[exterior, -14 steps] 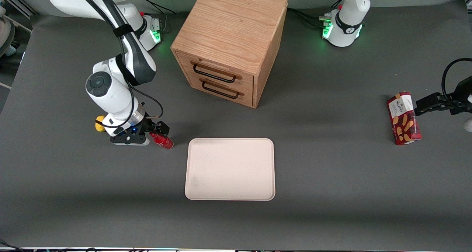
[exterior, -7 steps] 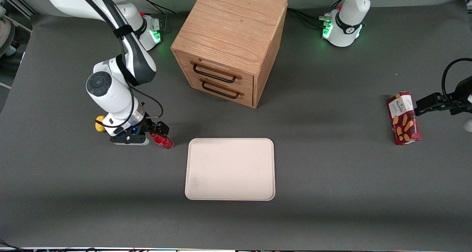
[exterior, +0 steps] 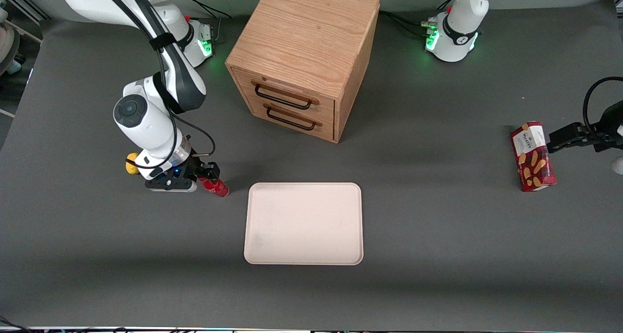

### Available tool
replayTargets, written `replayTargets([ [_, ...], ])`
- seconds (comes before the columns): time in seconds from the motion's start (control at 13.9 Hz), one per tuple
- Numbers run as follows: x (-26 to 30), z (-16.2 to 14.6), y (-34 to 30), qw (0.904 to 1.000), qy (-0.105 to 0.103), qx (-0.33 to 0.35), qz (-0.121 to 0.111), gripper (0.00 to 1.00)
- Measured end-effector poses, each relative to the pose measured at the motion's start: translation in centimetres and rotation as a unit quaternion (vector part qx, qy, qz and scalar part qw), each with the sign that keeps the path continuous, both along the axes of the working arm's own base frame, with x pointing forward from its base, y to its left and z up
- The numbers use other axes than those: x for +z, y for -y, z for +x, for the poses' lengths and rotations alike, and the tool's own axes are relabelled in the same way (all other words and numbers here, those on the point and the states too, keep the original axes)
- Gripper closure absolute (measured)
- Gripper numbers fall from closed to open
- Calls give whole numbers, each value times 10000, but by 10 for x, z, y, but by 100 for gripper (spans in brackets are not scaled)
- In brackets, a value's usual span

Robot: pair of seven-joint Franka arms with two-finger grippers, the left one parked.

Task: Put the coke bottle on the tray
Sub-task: 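Lower the right gripper around the bottle and close on it, then lift the bottle and carry it over the white tray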

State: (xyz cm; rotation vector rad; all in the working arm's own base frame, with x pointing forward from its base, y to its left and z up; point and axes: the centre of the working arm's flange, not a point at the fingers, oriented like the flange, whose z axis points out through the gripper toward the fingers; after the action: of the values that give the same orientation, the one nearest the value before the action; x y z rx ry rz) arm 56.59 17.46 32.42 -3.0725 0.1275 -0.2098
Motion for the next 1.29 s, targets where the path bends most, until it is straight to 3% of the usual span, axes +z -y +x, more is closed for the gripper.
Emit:
replayTargets([
  [0.14,0,0,0,10000,1,2,-4,65],
  [0.22,0,0,0,10000,4,4,-3,68],
  [0.5,5,2,-2,10000,-8,13,-5,68],
  [0.65,20,8,-4,9998,-164,17,-54,68],
  [1.29,169,19,-3,9975,-665,16,-234,68],
])
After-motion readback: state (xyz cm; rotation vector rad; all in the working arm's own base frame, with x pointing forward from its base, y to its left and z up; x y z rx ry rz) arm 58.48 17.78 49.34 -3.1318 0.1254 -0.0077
